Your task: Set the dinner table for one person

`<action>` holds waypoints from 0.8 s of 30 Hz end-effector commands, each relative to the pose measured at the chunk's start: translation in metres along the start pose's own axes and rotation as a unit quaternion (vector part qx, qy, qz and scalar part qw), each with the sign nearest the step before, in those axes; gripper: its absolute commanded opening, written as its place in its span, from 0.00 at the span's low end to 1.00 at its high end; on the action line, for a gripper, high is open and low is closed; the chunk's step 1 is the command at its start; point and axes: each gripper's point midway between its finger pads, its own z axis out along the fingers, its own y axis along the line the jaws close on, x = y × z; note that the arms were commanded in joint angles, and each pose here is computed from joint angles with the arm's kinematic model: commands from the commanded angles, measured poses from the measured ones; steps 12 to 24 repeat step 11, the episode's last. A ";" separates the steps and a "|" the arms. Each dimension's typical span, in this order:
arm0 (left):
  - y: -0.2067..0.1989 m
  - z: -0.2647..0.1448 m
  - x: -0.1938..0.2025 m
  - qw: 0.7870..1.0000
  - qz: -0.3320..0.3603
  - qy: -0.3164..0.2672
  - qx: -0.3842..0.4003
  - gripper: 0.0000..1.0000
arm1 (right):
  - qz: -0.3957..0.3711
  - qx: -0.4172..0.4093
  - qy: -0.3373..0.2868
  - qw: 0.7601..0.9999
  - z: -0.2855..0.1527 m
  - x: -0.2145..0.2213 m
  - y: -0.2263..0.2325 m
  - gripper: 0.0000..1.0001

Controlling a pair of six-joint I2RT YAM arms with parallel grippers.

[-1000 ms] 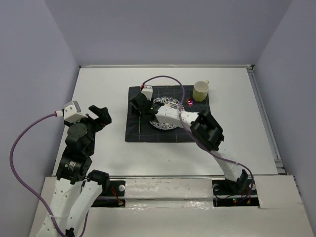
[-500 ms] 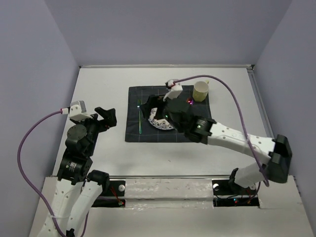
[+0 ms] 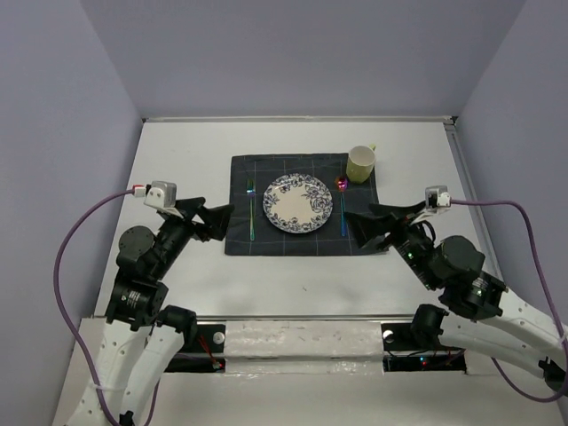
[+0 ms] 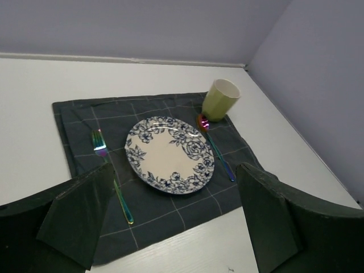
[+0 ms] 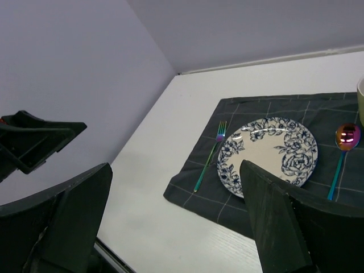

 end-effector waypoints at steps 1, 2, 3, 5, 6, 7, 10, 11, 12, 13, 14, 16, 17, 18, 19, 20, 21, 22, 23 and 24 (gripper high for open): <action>-0.038 -0.004 -0.014 0.994 0.017 -0.026 0.102 0.99 | -0.017 0.013 0.012 1.000 -0.016 -0.005 -0.010 1.00; -0.048 -0.006 -0.022 0.991 0.016 -0.041 0.126 0.99 | -0.020 0.015 0.001 1.000 -0.019 -0.011 -0.012 1.00; -0.054 -0.007 -0.026 0.989 0.019 -0.046 0.141 0.99 | -0.018 0.015 -0.009 1.000 -0.023 -0.017 -0.013 1.00; -0.065 -0.007 -0.029 0.985 0.017 -0.044 0.167 0.99 | -0.009 0.014 -0.031 0.999 -0.033 -0.031 -0.016 1.00; -0.068 -0.008 -0.035 0.983 0.020 -0.052 0.173 0.99 | -0.006 0.017 -0.038 0.999 -0.036 -0.033 -0.019 1.00; -0.070 -0.009 -0.036 0.982 0.024 -0.055 0.176 0.99 | -0.003 0.019 -0.045 0.999 -0.039 -0.035 -0.022 1.00; -0.067 -0.006 -0.034 0.983 0.023 -0.060 0.172 0.99 | 0.001 0.018 -0.045 0.999 -0.042 -0.033 -0.024 1.00; -0.066 -0.005 -0.033 0.984 0.016 -0.058 0.169 0.99 | 0.004 0.017 -0.044 0.999 -0.043 -0.032 -0.024 1.00; -0.066 -0.005 -0.033 0.984 0.016 -0.058 0.169 0.99 | 0.004 0.017 -0.044 0.999 -0.043 -0.032 -0.024 1.00; -0.066 -0.005 -0.033 0.984 0.016 -0.058 0.169 0.99 | 0.004 0.017 -0.044 0.999 -0.043 -0.032 -0.024 1.00; -0.066 -0.005 -0.033 0.984 0.016 -0.058 0.169 0.99 | 0.004 0.017 -0.044 0.999 -0.043 -0.032 -0.024 1.00; -0.066 -0.005 -0.033 0.984 0.016 -0.058 0.169 0.99 | 0.004 0.017 -0.044 0.999 -0.043 -0.032 -0.024 1.00; -0.066 -0.005 -0.033 0.984 0.016 -0.058 0.169 0.99 | 0.004 0.017 -0.044 0.999 -0.043 -0.032 -0.024 1.00; -0.066 -0.005 -0.033 0.984 0.016 -0.058 0.169 0.99 | 0.004 0.017 -0.044 0.999 -0.043 -0.032 -0.024 1.00; -0.066 -0.005 -0.033 0.984 0.016 -0.058 0.169 0.99 | 0.004 0.017 -0.044 0.999 -0.043 -0.032 -0.024 1.00; -0.066 -0.005 -0.033 0.984 0.016 -0.058 0.169 0.99 | 0.004 0.017 -0.044 0.999 -0.043 -0.032 -0.024 1.00; -0.066 -0.005 -0.033 0.984 0.016 -0.058 0.169 0.99 | 0.004 0.017 -0.044 0.999 -0.043 -0.032 -0.024 1.00; -0.066 -0.005 -0.033 0.984 0.016 -0.058 0.169 0.99 | 0.004 0.017 -0.044 0.999 -0.043 -0.032 -0.024 1.00; -0.066 -0.005 -0.033 0.984 0.016 -0.058 0.169 0.99 | 0.004 0.017 -0.044 0.999 -0.043 -0.032 -0.024 1.00; -0.066 -0.005 -0.033 0.984 0.016 -0.058 0.169 0.99 | 0.004 0.017 -0.044 0.999 -0.043 -0.032 -0.024 1.00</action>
